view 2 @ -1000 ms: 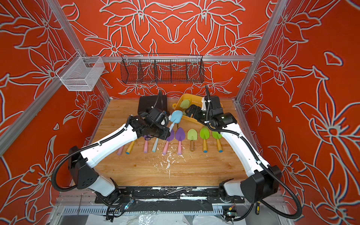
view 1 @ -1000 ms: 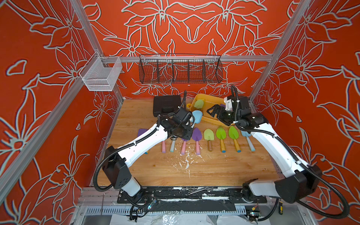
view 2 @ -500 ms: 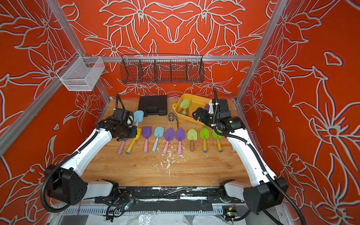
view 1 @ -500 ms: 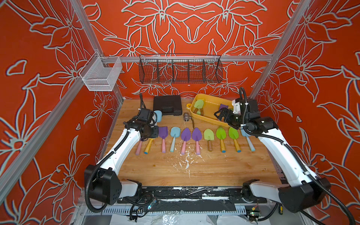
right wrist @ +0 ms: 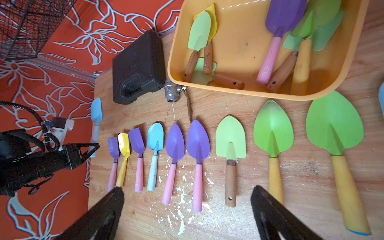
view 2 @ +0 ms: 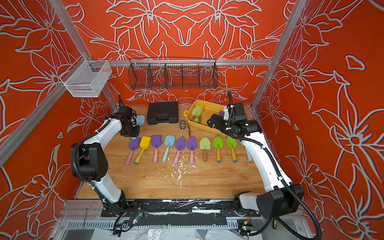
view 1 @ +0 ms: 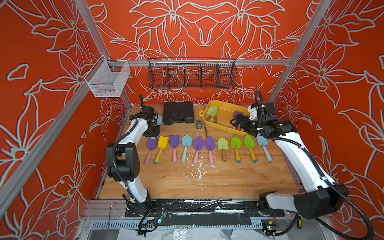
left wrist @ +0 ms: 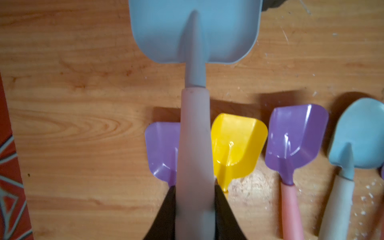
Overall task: Take the shovel out of the storage box
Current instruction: Place the shovel at the center of the board, then pick up the shovel from the storage box, then place the shovel at the corner of the board.
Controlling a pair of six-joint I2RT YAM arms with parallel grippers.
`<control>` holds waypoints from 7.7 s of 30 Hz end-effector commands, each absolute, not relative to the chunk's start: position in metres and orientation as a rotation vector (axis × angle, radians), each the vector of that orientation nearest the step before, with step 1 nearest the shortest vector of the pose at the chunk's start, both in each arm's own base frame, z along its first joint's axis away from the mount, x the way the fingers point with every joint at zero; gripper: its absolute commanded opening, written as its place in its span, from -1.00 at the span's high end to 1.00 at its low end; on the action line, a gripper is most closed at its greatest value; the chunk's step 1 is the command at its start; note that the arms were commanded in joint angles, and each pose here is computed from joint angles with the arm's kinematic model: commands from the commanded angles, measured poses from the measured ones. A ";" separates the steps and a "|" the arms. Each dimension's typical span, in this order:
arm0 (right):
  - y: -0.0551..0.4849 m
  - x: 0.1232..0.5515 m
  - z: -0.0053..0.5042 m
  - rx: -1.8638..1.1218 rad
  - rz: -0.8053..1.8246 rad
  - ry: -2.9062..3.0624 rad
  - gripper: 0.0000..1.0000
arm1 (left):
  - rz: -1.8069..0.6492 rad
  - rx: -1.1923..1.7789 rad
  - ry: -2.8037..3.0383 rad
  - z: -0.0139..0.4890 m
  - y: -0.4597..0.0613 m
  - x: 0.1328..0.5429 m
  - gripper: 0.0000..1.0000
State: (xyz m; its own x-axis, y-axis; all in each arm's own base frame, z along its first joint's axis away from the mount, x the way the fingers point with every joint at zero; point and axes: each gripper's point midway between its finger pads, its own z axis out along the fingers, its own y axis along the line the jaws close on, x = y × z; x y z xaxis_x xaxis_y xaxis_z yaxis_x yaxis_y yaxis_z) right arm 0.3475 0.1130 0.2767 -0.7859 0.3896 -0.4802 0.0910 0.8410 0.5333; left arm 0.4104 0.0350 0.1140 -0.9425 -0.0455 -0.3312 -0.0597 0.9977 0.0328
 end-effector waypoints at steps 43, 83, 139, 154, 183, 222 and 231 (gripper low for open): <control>0.041 0.535 0.067 0.753 0.064 2.797 -0.20 | -0.051 -0.138 2.749 0.075 0.045 0.519 0.10; 0.074 0.494 0.182 0.576 0.428 2.650 1.00 | -0.595 -0.301 2.156 0.313 -0.105 0.383 -0.34; 0.214 0.277 0.253 0.320 0.828 2.633 1.00 | -1.019 0.269 2.330 0.265 -0.369 0.393 0.37; 0.195 0.290 0.269 0.268 0.784 2.549 -0.23 | -1.032 0.306 2.279 0.282 -0.354 0.387 1.00; 0.192 0.375 0.268 0.224 1.181 2.225 0.44 | -1.278 0.331 2.244 0.303 -0.351 0.365 1.00; 0.152 0.363 0.244 0.572 0.757 2.383 1.00 | -0.379 0.631 2.651 0.225 -0.337 0.276 -0.29; 0.151 0.359 0.239 0.566 0.737 2.406 1.00 | -0.304 0.677 2.628 0.219 -0.333 0.281 0.58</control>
State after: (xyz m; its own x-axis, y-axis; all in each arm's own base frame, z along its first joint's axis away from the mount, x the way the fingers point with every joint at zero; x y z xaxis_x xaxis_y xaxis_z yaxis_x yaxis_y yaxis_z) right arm 0.3588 0.1522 0.2327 -0.7638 0.5275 -0.3719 0.2204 0.7547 0.6180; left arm 0.2789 -0.3412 0.2180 -0.8151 0.3892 -0.4291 0.4945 0.8533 -0.1655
